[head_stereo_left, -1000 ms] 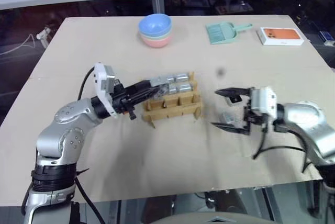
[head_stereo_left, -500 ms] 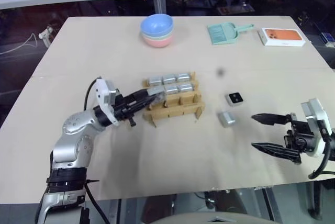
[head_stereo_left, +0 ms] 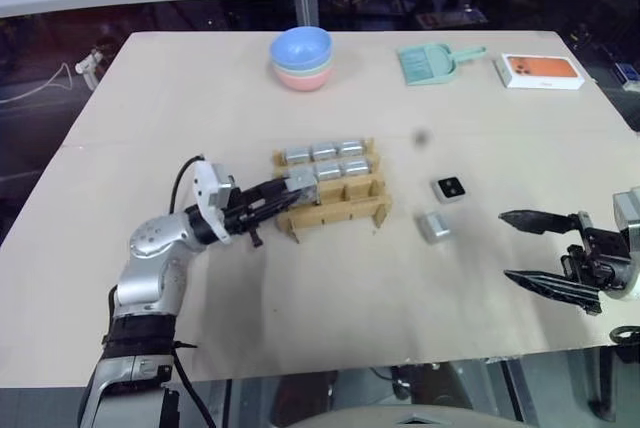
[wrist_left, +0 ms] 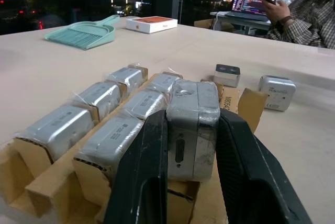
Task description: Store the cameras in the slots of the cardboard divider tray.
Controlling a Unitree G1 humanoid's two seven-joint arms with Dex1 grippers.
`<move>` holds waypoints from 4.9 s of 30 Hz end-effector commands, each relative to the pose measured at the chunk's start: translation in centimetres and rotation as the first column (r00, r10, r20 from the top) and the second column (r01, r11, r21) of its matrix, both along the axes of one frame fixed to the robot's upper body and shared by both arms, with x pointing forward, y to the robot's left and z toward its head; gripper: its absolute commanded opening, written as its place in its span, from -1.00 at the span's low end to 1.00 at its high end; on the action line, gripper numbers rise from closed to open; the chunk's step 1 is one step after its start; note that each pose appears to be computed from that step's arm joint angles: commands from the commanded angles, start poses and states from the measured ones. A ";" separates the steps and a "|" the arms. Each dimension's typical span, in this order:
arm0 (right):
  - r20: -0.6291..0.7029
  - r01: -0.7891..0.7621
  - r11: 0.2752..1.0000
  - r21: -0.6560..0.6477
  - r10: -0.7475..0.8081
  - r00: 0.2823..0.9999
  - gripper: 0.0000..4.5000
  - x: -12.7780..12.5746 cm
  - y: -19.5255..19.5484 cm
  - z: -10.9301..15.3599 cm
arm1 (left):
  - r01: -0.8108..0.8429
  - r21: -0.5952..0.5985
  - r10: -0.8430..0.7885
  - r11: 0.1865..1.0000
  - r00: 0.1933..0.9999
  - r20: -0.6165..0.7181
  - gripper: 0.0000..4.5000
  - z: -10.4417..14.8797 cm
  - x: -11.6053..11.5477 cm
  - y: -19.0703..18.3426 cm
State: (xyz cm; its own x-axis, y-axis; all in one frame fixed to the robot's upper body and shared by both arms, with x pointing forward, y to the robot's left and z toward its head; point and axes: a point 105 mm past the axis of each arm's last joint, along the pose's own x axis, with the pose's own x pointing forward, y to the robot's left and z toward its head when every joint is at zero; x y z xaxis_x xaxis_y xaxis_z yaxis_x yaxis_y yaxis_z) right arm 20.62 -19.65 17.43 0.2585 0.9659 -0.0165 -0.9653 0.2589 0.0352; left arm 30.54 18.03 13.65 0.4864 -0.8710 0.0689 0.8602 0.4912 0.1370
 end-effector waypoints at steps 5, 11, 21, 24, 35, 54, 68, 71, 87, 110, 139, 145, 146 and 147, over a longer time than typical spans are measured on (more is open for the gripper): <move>0.062 0.009 1.000 -0.014 -0.009 0.998 0.97 -0.2 -0.6 0.5 | 0.018 0.024 -0.019 1.000 0.999 0.039 -0.69 0.2 0.1 -0.3; 0.066 0.013 1.000 -0.013 -0.012 0.998 0.97 -0.1 -0.5 0.5 | 0.025 0.047 -0.027 0.999 0.998 0.055 -0.69 0.0 0.6 -0.1; 0.079 0.018 1.000 -0.025 -0.016 0.997 0.97 -0.1 -0.6 0.5 | 0.075 0.063 -0.074 0.995 0.997 -0.007 -0.69 -0.5 0.9 -0.4; 0.078 0.022 0.999 -0.026 -0.020 0.997 0.97 -0.1 -0.7 0.4 | 0.115 0.089 -0.114 0.989 0.993 -0.022 -0.69 -0.8 0.5 -0.4; 0.075 0.029 0.999 -0.018 -0.028 0.997 0.97 -0.2 -0.5 0.2 | 0.081 0.223 -0.082 0.971 0.997 -0.003 -0.69 -1.9 1.4 0.8; 0.128 0.241 0.965 -0.103 -0.227 0.965 1.00 3.7 -0.5 -1.4 | 0.152 0.284 -0.132 0.947 0.987 -0.089 0.80 4.1 -1.4 1.3; 0.011 0.605 0.790 -0.096 -0.607 0.795 1.00 12.7 4.0 -3.3 | 0.213 0.398 -0.172 0.892 0.976 -0.137 0.80 8.0 -4.6 1.9; 0.009 0.589 0.802 -0.102 -0.591 0.807 1.00 12.4 4.6 -3.3 | 0.208 0.400 -0.166 0.893 0.977 -0.137 0.80 8.0 -4.9 1.9; -0.138 0.553 0.786 -0.275 -0.602 0.787 1.00 6.6 7.5 -5.8 | 0.177 0.440 -0.126 0.880 0.982 -0.142 0.80 8.2 -5.5 3.9; 0.215 0.286 0.921 -0.263 -0.233 0.948 -0.66 7.5 10.5 0.9 | 0.183 0.468 -0.129 0.865 0.981 -0.145 0.82 8.4 -5.6 4.6; 0.389 -0.335 0.810 -0.481 0.540 0.747 -0.66 12.7 21.1 2.4 | 0.024 0.499 0.054 0.867 0.989 -0.140 0.82 7.5 -9.2 6.0; 0.376 -0.309 0.812 -0.495 0.520 0.766 -0.66 13.3 21.9 1.7 | 0.016 0.493 0.060 0.870 0.989 -0.138 0.82 7.1 -9.0 5.9; 0.372 -0.299 0.814 -0.497 0.512 0.775 -0.66 13.5 21.9 1.5 | 0.016 0.490 0.059 0.871 0.989 -0.138 0.82 7.1 -9.0 5.8; 0.369 -0.289 0.813 -0.506 0.507 0.779 -0.66 13.8 21.9 1.2 | 0.016 0.488 0.059 0.873 0.989 -0.137 0.82 7.1 -8.9 5.8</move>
State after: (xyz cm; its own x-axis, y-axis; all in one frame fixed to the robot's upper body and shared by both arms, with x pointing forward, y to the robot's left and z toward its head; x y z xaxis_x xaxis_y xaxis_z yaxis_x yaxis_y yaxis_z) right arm 33.96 2.13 17.22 -0.0961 0.9016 -0.4218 -0.8683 -0.2832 -0.4074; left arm 21.70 24.28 20.02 0.4734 -0.7593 -0.4464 0.8799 0.4314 0.1993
